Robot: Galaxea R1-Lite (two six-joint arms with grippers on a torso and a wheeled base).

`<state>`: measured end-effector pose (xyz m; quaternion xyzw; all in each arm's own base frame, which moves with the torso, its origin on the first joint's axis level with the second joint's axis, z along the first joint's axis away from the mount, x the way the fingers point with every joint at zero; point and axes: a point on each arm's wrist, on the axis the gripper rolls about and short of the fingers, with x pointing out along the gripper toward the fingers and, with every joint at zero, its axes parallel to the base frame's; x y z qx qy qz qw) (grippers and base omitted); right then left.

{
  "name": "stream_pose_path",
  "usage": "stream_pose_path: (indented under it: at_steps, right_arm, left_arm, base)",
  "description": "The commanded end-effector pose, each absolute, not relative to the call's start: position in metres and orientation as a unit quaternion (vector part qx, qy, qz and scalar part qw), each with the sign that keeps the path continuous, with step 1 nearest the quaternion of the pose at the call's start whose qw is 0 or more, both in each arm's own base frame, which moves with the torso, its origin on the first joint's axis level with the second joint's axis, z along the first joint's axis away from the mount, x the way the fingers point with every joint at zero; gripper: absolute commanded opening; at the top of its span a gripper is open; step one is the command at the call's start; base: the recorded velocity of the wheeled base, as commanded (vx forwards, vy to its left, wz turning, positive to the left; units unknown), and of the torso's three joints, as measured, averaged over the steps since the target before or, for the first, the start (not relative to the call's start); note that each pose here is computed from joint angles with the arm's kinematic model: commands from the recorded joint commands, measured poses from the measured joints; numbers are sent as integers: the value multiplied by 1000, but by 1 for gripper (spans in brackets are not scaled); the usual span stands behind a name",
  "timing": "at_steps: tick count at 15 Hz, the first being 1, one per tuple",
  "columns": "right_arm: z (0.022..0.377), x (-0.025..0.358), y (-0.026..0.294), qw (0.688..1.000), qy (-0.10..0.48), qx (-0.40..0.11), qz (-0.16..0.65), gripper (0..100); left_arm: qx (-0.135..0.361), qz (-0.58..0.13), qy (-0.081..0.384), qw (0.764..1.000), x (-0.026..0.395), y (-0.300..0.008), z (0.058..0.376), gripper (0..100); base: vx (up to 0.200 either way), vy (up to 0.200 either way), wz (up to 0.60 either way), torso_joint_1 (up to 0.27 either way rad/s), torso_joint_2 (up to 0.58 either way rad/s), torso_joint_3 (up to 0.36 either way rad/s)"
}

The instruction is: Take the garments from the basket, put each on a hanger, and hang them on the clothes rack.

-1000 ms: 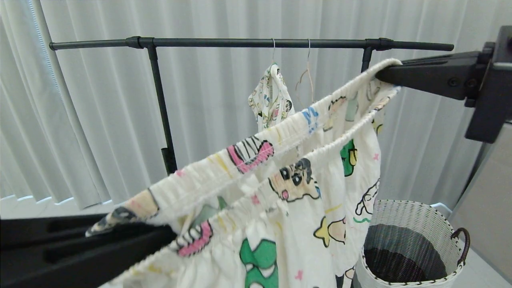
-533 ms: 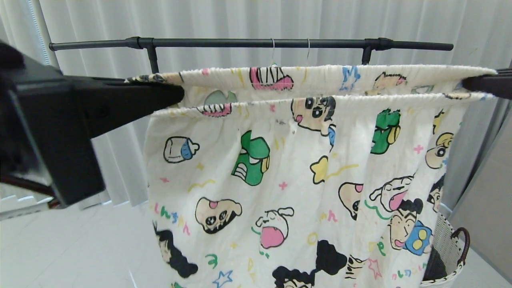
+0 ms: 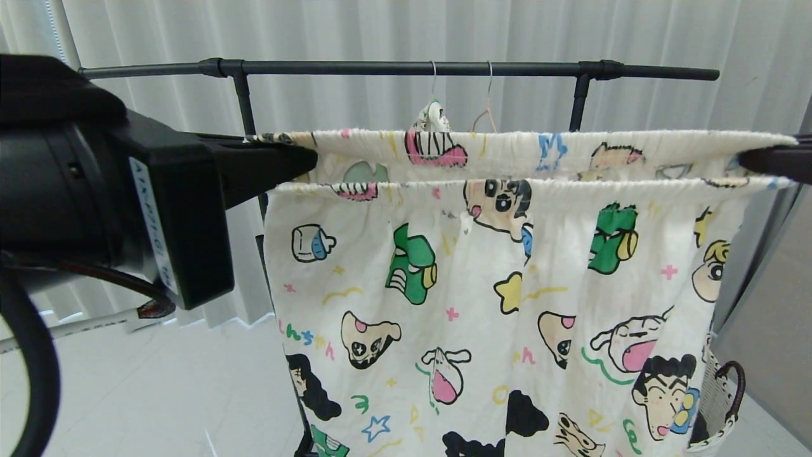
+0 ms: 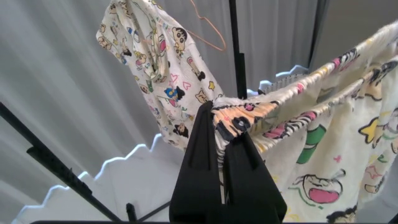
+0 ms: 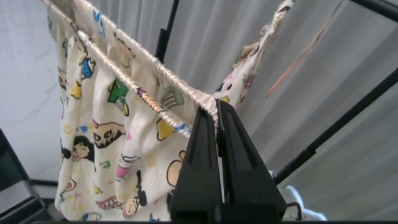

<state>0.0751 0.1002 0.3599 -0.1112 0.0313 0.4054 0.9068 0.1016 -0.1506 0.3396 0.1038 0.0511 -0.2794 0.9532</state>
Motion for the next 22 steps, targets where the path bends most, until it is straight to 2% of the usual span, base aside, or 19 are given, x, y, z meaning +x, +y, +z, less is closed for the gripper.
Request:
stream_pose_path:
  at_steps: [1, 3, 4, 8, 9, 10, 12, 13, 15, 18, 22]
  right_arm:
    - [354, 75, 100, 905, 43, -120, 406, 0]
    - [349, 74, 98, 904, 40, -143, 401, 0]
    - [348, 74, 98, 903, 40, -146, 401, 100]
    - [341, 71, 96, 899, 42, -163, 404, 100]
    - [329, 68, 90, 892, 41, -200, 403, 100]
    - [322, 67, 87, 894, 47, -213, 391, 100]
    - [314, 72, 83, 915, 71, -233, 321, 100]
    - [306, 78, 81, 930, 94, -254, 248, 100]
    - [292, 84, 75, 938, 123, -270, 182, 100]
    - [288, 90, 62, 946, 140, -265, 123, 100]
    - [282, 88, 50, 951, 152, -256, 86, 100]
  left_arm:
    - [104, -279, 51, 953, 102, -151, 340, 0]
    - [105, -279, 52, 953, 102, -152, 339, 0]
    - [105, -279, 52, 953, 102, -152, 339, 0]
    - [108, -279, 58, 952, 103, -152, 335, 0]
    - [112, -276, 64, 953, 103, -151, 330, 0]
    - [119, -271, 69, 953, 103, -149, 325, 0]
    - [131, -252, 76, 956, 105, -139, 318, 0]
    - [154, -219, 83, 960, 110, -126, 310, 0]
    - [187, -162, 92, 964, 119, -106, 302, 0]
    - [205, -115, 100, 967, 114, -80, 292, 0]
    - [210, -65, 137, 966, 88, -45, 248, 0]
  base:
    - [0, 0, 0, 0, 0, 0]
    - [0, 0, 0, 0, 0, 0]
    - [0, 0, 0, 0, 0, 0]
    - [0, 0, 0, 0, 0, 0]
    - [0, 0, 0, 0, 0, 0]
    - [0, 0, 0, 0, 0, 0]
    - [0, 0, 0, 0, 0, 0]
    - [0, 0, 0, 0, 0, 0]
    - [0, 0, 0, 0, 0, 0]
    - [0, 0, 0, 0, 0, 0]
    - [0, 0, 0, 0, 0, 0]
